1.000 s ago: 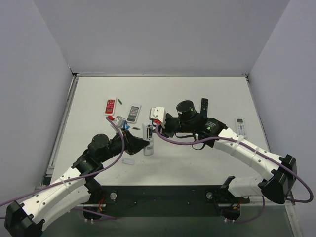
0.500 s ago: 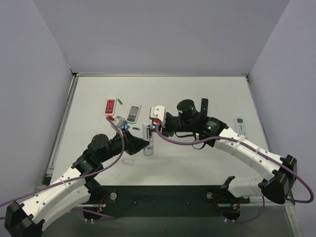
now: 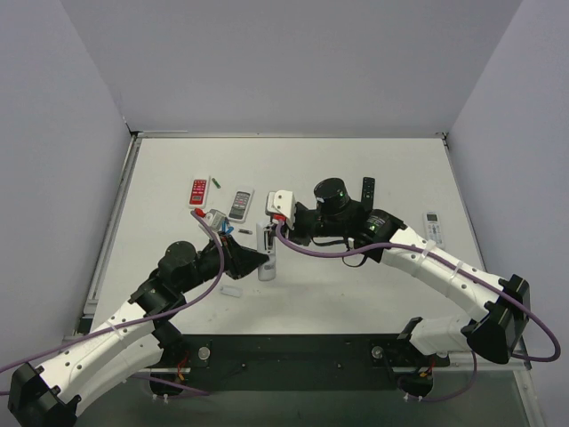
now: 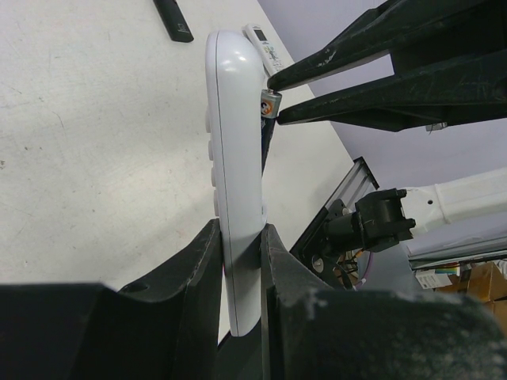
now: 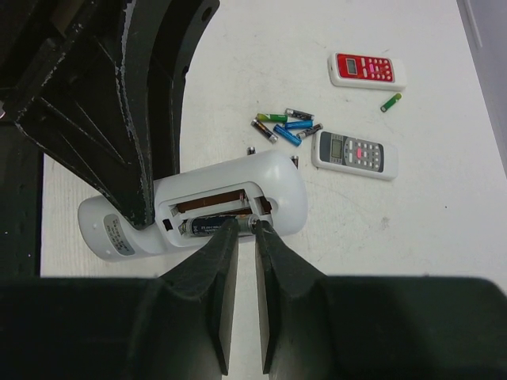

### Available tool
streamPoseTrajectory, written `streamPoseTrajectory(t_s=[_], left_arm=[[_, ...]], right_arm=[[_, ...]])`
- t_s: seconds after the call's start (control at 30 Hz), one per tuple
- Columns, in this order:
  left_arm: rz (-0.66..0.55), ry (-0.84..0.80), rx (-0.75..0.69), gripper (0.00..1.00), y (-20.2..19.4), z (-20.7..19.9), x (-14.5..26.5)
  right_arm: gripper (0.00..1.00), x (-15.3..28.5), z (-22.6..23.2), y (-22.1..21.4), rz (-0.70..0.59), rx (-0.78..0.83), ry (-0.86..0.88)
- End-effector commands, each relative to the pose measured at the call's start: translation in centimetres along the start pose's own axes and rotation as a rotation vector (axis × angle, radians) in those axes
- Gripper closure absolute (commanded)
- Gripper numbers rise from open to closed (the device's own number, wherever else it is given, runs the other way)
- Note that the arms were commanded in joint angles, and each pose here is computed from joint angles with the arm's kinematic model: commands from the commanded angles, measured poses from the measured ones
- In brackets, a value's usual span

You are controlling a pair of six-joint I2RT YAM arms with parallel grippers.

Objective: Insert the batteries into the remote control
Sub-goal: Load the battery into the remote control.

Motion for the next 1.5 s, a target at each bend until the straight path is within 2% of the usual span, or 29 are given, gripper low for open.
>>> streamPoseTrajectory(t_s=[0.0, 0.5, 0.67, 0.93, 1.1, 1.13, 1.27, 1.33, 1.37, 1.47], left_arm=[[-0.096, -0.095, -0.05, 1.0, 3.1, -2.7, 0.4], [-0.158, -0.117, -0.055, 1.0, 4.0, -3.2, 0.8], [-0.17, -0.125, -0.064, 1.0, 4.2, -3.4, 0.9], [-0.151, -0.131, -0.075, 1.0, 4.1, -3.4, 0.4], [-0.133, -0.059, -0.055, 1.0, 3.7, -2.2, 0.2], [-0.127, -0.044, -0.051, 1.0, 3.5, -1.9, 0.2], [-0.127, -0.006, -0.044, 1.0, 3.1, -1.0, 0.4], [-0.13, 0.0, -0.045, 1.0, 3.0, -0.8, 0.4], [-0.132, 0.003, -0.047, 1.0, 2.9, -0.6, 0.4], [-0.138, -0.006, -0.048, 1.0, 2.8, -0.6, 0.4]], right_arm=[[0.91, -0.2, 0.5, 1.6, -0.034, 0.032, 0.042], [0.95, -1.4, 1.1, -1.7, 0.089, 0.042, 0.042], [0.97, -1.8, 0.5, -2.9, 0.121, 0.031, -0.007], [0.97, -2.6, 0.2, -3.3, 0.127, 0.024, -0.05], [0.95, -1.9, -1.2, -2.9, 0.101, -0.023, -0.13], [0.94, -1.6, -1.3, -2.8, 0.089, -0.071, -0.135], [0.7, 0.4, -2.6, -1.9, 0.02, -0.218, -0.165], [0.62, 1.5, -3.0, -1.3, -0.017, -0.275, -0.164], [0.54, 1.7, -2.8, -0.9, -0.036, -0.343, -0.158], [0.43, 2.6, -2.5, 0.3, -0.093, -0.457, -0.112]])
Point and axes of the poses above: each gripper's point midway between its finger pads, its own x axis back along the fingers, its own z axis along the line the jaws close on, y = z × x, the point moved 2 cm from there along x, back along the fingers, and after that the axes turned 6 degrees about -x, right-handed, at the moved point
